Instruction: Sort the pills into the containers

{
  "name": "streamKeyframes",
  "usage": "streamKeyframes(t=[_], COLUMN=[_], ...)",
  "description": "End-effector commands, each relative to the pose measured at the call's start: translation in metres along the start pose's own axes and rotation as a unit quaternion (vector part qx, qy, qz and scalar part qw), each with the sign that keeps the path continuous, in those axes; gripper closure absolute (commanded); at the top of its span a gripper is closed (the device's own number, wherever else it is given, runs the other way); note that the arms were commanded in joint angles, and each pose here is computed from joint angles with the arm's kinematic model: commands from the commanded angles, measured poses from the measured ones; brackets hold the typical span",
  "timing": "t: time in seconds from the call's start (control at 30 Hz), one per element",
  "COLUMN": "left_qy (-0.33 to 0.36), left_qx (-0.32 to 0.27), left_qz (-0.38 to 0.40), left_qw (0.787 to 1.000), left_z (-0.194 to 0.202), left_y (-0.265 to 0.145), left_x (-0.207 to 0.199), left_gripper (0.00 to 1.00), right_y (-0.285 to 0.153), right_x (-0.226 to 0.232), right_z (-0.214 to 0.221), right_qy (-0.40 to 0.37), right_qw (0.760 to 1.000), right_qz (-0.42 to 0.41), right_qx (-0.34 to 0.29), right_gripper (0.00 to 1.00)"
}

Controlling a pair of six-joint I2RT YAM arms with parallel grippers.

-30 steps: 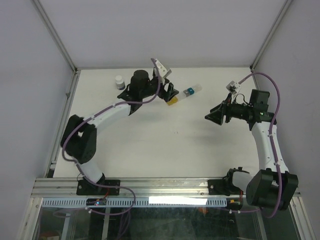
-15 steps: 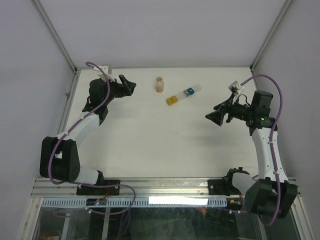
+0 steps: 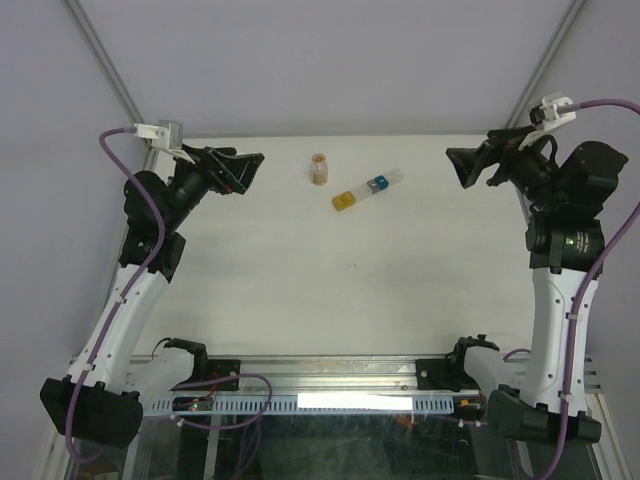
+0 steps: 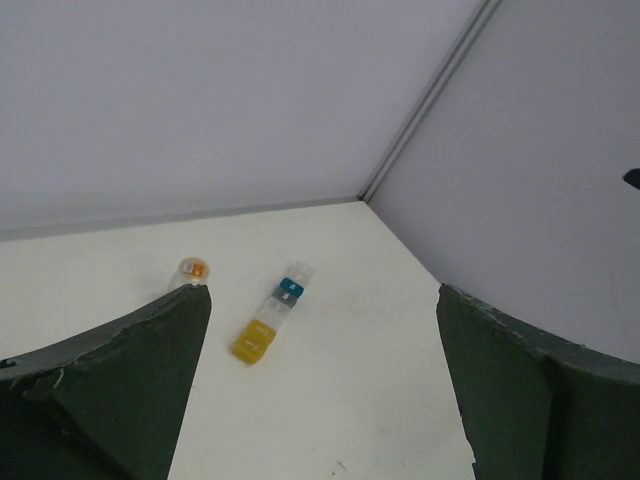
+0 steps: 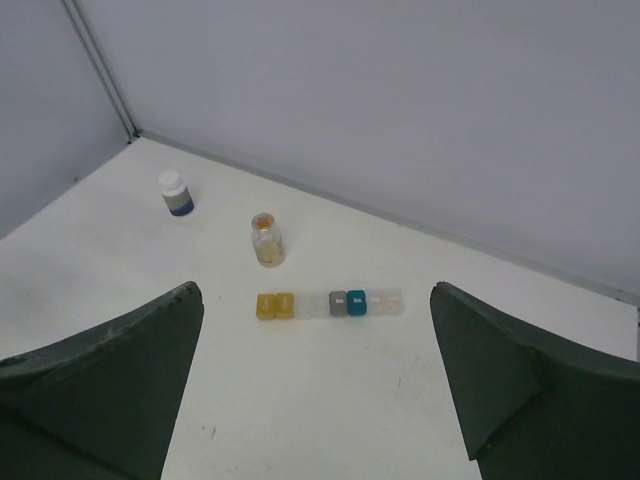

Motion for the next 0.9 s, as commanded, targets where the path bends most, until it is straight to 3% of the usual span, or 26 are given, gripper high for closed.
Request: streamKeyframes(t=[0.0,0.3,0.87], left_qy=[-0.009,-0.014,-0.008], left_qx=[-0.002,0.001,0.015], left_qz=[0.058,0.096,0.099], left_qw=[0.998,0.995,0.995], left_z=[-0.018,-0.022,-0.016], left_y=[-0.016,-0.034,-0.037], left_x=[-0.029,-0.046,-0.045], left_gripper=[0.01,0.01,0.01], right_y=[-0.010,-0.031,-0.028], right_x=[0.007,0.019,0.017], right_z=[-0.026,-0.047,-0.032], right_qy=[0.067,0.049,0.047], right_qw=[0.997,0.997,0.998], right_qz=[0.032,0.045,0.043], right_qx=[-0.027,-0.031,-0.017], right_gripper=[0.00,0.00,0.00])
Point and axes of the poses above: each gripper's point midway between its finger pads, its own y axis out along the fingers, its own x axis along the line the jaws close on, z = x × y, the point moved 9 cm from there along -y, back along the fingers, and after that the axes turned 3 degrees about -y, right-handed, at the moved point
